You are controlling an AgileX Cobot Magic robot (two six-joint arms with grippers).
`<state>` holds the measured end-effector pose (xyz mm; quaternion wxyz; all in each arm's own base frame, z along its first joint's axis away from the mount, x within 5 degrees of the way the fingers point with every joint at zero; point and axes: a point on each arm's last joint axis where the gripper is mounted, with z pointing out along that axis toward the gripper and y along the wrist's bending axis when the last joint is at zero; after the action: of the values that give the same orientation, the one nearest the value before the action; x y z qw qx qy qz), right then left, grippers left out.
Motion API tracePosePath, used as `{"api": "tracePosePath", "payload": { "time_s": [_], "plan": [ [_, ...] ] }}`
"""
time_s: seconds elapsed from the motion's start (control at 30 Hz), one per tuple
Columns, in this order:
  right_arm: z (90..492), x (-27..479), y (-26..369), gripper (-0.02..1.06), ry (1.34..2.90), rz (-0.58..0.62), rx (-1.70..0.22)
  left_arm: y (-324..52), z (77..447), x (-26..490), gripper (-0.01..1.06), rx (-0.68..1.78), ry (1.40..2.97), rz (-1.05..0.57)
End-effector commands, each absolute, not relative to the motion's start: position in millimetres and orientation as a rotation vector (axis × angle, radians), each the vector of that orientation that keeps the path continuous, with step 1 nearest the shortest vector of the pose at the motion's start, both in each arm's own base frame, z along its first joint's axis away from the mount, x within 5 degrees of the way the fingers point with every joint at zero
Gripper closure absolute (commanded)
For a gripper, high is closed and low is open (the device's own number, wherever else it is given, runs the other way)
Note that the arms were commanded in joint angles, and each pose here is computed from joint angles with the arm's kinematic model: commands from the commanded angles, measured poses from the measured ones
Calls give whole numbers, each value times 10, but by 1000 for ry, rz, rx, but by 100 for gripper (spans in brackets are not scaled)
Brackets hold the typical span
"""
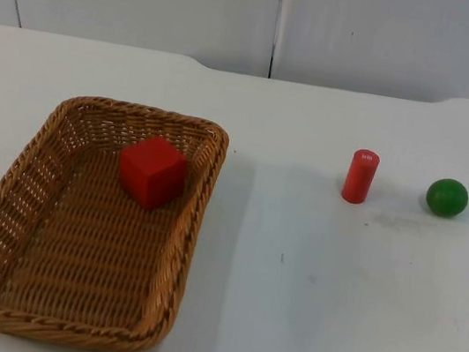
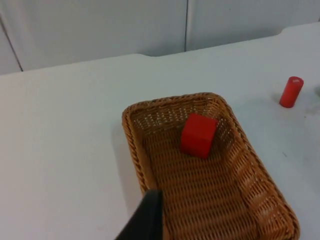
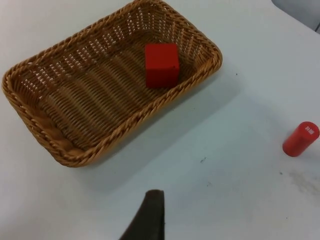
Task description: Pick up the basket with the left hand and place the object to the left of the red cylinder into the basket with the right hand.
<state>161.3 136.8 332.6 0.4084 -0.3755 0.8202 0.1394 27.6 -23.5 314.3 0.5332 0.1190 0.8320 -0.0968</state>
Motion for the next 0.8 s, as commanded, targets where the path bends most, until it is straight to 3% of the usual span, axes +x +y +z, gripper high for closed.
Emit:
{"api": "tracePosePath", "payload": {
  "time_s": [0.0,0.47,0.6,0.77],
  "plan": [
    [3333,1615,1350,20,2058,344,-938,-212,3113,214,12,280,1986,-208],
    [3294,1106,932,21,1837,380,-833,-130,3004,-119,12,263,1968,-117],
    [3308,889,768,21,1818,386,-836,-121,2980,-154,12,261,1945,-107],
    [3316,688,618,21,1820,375,-869,-87,2787,-68,12,227,2030,-76]
  ]
}}
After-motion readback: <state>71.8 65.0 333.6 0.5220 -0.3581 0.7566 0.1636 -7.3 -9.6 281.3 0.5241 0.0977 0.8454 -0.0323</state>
